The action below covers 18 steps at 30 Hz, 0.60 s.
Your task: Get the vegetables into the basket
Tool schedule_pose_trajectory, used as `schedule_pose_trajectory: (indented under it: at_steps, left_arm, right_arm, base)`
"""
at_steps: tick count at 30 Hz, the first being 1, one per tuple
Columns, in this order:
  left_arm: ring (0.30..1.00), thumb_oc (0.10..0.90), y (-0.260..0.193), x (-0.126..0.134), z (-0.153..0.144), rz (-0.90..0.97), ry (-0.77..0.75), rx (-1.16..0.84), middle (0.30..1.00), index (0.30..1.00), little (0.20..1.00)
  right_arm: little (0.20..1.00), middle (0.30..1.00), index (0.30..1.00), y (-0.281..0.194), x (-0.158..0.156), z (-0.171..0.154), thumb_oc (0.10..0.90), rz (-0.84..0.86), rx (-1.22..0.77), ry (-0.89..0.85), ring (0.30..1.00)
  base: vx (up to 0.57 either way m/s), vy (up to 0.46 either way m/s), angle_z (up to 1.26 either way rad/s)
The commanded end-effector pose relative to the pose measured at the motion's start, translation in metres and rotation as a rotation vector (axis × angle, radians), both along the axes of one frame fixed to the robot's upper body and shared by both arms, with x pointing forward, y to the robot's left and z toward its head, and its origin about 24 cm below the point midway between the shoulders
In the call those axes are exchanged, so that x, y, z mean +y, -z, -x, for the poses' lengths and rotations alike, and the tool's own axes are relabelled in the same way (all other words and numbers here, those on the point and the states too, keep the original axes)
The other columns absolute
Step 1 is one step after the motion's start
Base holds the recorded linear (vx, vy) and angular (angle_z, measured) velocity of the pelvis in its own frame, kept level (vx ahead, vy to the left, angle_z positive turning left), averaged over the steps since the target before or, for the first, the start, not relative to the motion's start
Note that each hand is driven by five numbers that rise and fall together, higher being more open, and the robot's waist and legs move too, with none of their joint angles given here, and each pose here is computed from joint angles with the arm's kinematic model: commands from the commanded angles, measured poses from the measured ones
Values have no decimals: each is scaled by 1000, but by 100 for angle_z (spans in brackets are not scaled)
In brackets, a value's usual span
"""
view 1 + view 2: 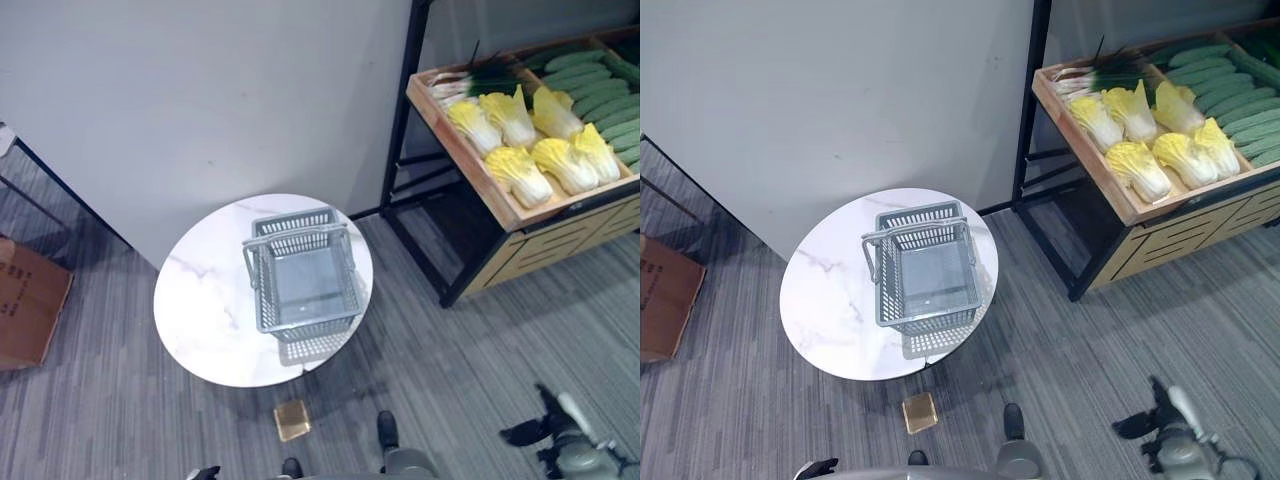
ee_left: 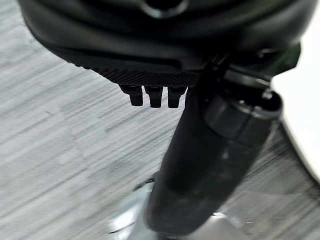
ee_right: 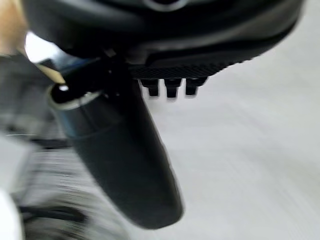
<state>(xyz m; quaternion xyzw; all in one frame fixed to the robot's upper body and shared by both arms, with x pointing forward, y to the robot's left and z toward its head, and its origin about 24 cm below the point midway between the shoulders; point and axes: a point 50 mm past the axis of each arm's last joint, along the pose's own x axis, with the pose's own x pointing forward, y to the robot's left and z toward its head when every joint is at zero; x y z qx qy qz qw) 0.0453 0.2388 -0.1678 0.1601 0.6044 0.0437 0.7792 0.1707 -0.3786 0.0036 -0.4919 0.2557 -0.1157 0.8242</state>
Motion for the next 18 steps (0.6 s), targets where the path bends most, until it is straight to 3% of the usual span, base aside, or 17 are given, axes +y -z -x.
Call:
schedule_pose_trajectory:
  at_steps: [1, 3, 6, 7, 9, 10, 12, 17, 18]
  left_arm:
    - [1000, 900, -7, 24, -9, -61, -52, -19, 1000, 1000, 1000]
    - [1000, 900, -7, 24, -8, -61, -55, -15, 1000, 1000, 1000]
    - [1000, 900, -7, 26, -5, -57, -37, 11, 1000, 1000, 1000]
    - [1000, 900, -7, 26, -5, -57, -38, 11, 1000, 1000, 1000]
    - [1000, 900, -7, 27, -4, -58, -18, 22, 1000, 1000, 1000]
    - [1000, 900, -7, 26, -4, -58, -21, 22, 1000, 1000, 1000]
    - [1000, 900, -6, 26, -2, -60, -13, 33, 1000, 1000, 1000]
    - [1000, 900, -7, 27, -4, -65, -10, 24, 1000, 1000, 1000]
    - [1000, 900, -7, 27, -5, -68, -5, 22, 1000, 1000, 1000]
  right_arm:
    - [1000, 1000, 1000, -80, 15, -58, 900, 237, -347, -218, 1000]
    - [1000, 1000, 1000, -104, 24, -65, 900, 288, -412, -295, 1000]
    - [1000, 1000, 1000, -166, 80, -93, 900, 367, -593, -614, 1000]
    - [1000, 1000, 1000, -166, 80, -93, 900, 367, -593, -615, 1000]
    - [1000, 1000, 1000, -189, 123, -106, 900, 338, -656, -816, 1000]
    - [1000, 1000, 1000, -189, 124, -107, 900, 338, -657, -820, 1000]
    - [1000, 1000, 1000, -203, 164, -116, 900, 246, -721, -970, 1000]
    - [1000, 1000, 1000, -216, 204, -131, 900, 131, -776, -1085, 1000]
    - [1000, 1000, 1000, -224, 227, -137, 900, 110, -781, -1163, 1000]
  base:
    - [-2, 10, 4]
    - [4, 9, 5]
    - [9, 5, 8]
    - [-6, 3, 6]
    - [-3, 2, 3]
    - [-11, -2, 7]
    - [-12, -9, 20]
    - [-18, -6, 16]
    - [-47, -11, 13]
